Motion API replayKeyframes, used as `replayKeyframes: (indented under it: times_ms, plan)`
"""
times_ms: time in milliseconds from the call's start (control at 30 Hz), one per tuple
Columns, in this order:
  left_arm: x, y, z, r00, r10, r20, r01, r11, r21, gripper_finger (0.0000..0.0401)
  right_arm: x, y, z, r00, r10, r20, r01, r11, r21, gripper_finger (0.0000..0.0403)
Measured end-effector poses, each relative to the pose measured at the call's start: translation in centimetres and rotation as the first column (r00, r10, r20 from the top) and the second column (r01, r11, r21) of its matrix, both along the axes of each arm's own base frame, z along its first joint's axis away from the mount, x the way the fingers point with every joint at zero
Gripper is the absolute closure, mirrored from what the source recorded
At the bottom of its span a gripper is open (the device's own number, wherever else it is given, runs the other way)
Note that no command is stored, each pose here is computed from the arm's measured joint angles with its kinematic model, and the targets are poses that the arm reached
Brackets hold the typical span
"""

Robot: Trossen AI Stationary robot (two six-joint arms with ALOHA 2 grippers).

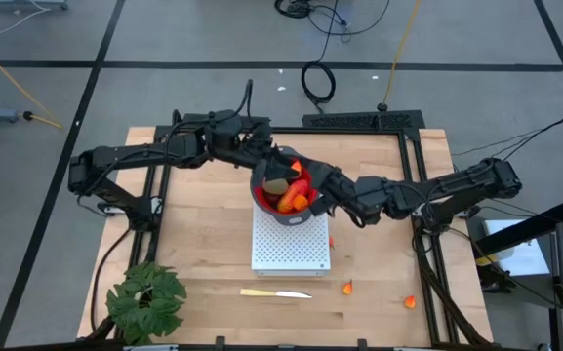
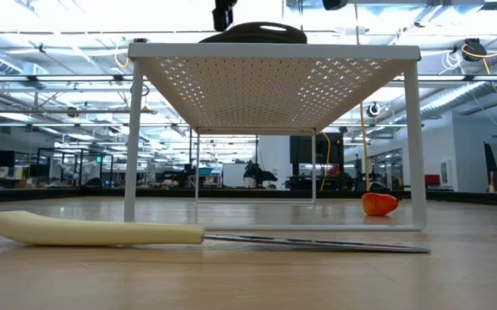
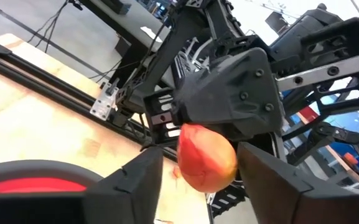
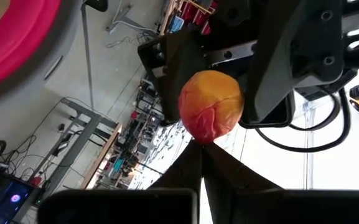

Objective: Pick & Place Fruit
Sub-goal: Put the peach into the red strainer bowl on the shelf

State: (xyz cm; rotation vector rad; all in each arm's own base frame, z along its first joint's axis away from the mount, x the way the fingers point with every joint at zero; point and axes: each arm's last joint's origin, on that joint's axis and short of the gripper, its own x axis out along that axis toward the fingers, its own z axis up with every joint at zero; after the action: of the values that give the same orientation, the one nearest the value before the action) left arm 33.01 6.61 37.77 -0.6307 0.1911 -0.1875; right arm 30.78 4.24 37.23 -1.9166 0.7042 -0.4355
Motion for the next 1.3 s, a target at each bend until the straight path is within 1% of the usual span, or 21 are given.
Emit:
replayKeyframes:
  times_ms: [200,367,633,733,833,1000,1300]
  plan:
    - [0.0,-0.01,0.01,1.0,-0.004,0.001,0.004,1.0,0.002,0.0257,0.03,-0.25,0.0,1.0,-0.008,0.001,0.008,1.0,0.001,0.0403]
    - [0.0,-0.01,0.01,1.0,-0.004,0.002,0.004,1.0,0.002,0.0285,0.03,-0.25,-0.02,1.0,-0.009,-0.001,0.009,1.0,0.001,0.0403]
    - [0.0,-0.01,0.01,1.0,-0.004,0.002,0.004,1.0,0.001,0.0278,0.03,-0.25,-0.02,1.0,-0.008,0.003,0.008,1.0,0.007,0.0403]
    - [0.0,-0.01,0.01,1.0,-0.005,0.002,0.005,1.0,0.003,0.0279,0.04,-0.24,-0.02,0.999,-0.006,0.043,0.004,0.999,0.054,0.0396]
    - [-0.01,-0.03,0.03,1.0,-0.008,0.003,0.008,1.0,0.005,0.0283,0.06,-0.21,0.03,0.995,0.007,0.099,-0.019,0.993,0.117,0.0381]
    - [-0.03,-0.06,0.03,1.0,-0.016,0.003,0.016,1.0,0.003,0.0285,0.05,-0.15,0.06,0.993,0.008,0.119,-0.025,0.99,0.137,0.035]
    - [-0.05,-0.06,-0.11,1.0,-0.016,-0.011,0.016,1.0,0.001,0.028,0.05,-0.15,0.05,0.973,-0.015,0.228,-0.047,0.962,0.268,0.0298]
